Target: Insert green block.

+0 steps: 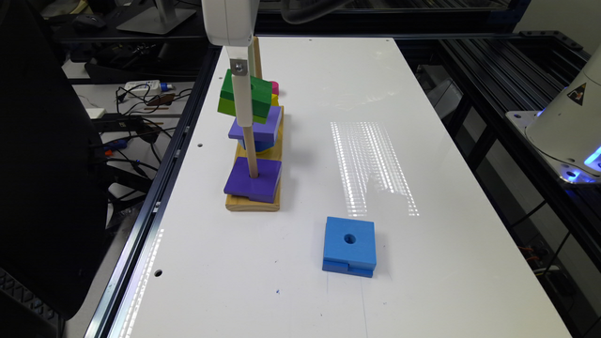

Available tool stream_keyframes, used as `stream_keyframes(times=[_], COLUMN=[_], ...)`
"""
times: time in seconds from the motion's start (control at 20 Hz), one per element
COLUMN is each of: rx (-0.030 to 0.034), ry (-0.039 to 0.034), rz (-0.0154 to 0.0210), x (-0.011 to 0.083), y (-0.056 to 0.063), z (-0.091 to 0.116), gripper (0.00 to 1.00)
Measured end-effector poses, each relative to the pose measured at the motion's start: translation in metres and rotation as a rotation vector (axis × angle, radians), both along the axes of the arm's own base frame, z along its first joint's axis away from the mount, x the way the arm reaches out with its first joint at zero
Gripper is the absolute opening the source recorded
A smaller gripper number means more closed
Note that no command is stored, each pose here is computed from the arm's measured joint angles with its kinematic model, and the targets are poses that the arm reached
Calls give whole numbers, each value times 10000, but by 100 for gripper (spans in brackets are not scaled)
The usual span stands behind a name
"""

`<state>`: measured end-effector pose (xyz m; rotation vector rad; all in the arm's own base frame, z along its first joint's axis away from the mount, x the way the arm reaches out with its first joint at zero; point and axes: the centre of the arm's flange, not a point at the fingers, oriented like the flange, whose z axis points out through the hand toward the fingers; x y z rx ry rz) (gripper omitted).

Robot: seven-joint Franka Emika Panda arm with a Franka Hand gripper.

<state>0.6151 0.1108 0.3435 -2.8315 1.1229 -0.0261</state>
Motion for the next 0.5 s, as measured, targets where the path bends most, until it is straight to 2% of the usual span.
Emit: stream_keyframes(times=[0.15, 0.5], rx=[5, 1], ry=[-23, -19], rz=[-2, 1], x=[7, 9], y=[0, -1], z=[-18, -31], gripper=[0, 0])
